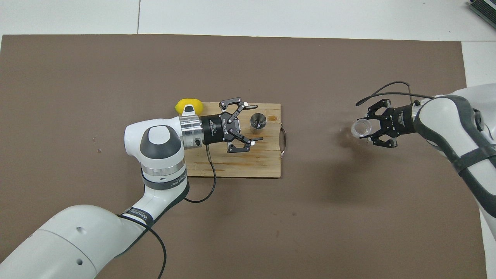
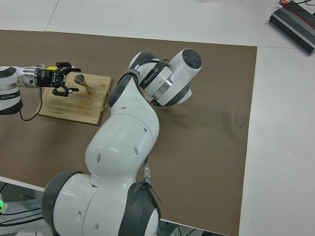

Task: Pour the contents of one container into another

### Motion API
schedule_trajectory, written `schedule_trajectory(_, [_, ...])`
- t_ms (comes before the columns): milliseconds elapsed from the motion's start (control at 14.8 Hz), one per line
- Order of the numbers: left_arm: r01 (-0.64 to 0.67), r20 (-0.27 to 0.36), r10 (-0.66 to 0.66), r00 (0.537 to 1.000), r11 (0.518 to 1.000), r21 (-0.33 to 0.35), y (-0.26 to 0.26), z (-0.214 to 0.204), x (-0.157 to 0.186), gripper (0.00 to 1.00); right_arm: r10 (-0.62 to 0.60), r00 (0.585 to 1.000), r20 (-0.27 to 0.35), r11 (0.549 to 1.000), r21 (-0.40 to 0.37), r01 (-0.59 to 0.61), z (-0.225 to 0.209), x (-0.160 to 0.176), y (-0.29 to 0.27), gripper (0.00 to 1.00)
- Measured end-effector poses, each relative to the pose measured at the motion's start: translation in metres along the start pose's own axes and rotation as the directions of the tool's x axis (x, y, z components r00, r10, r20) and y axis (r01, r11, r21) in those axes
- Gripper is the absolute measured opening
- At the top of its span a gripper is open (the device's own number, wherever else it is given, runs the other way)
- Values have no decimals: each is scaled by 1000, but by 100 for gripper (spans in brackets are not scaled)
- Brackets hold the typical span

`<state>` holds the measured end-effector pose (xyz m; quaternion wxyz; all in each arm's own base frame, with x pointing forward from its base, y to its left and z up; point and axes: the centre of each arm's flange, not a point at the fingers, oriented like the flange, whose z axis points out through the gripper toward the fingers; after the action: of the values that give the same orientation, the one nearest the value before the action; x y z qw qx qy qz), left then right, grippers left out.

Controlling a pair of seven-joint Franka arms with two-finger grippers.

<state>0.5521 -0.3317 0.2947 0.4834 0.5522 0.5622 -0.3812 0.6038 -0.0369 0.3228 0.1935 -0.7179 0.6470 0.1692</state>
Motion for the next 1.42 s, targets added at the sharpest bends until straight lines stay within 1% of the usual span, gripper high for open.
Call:
schedule_trajectory(135, [-4,3,4,1000,1000,11,-4,5,-3,99,1,1000,-3,1000,13,-1,-7,-11,-4,52])
schedule_trajectory(270, [-10,10,10,1000,1000,23,-9,11,-8,99,13,1000,-5,1000,22,-13,-11,-32,-10,52])
schedule_trajectory(540, [38,78,-43,996,997,71,-11,13,-29,100,52,999,-7,998,42,-52,-18,-74,-23,52])
schedule_trajectory(742, [75,106,-86,991,992,106,-4,-1,-49,100,60,997,-41,997,53,-58,-28,-89,-31,52])
schedule_trajectory(878, [62,106,-78,991,988,145,5,-20,-59,100,62,996,-71,997,52,-58,-29,-105,-36,52])
schedule_trajectory(945, [51,103,-69,992,985,167,10,-32,-62,100,76,994,-77,996,54,-72,-29,-115,-39,52])
schedule_trajectory(1080, [28,81,-46,996,978,205,21,-60,-62,100,106,991,-78,993,66,-101,-31,-132,-44,52])
schedule_trajectory(1148, [10,60,-24,998,974,227,26,-74,-61,100,111,991,-81,992,71,-105,-32,-140,-46,52])
schedule_trajectory(1418, [-84,-66,111,992,942,325,36,-125,-64,100,149,979,-142,986,91,-137,-31,-191,-54,52])
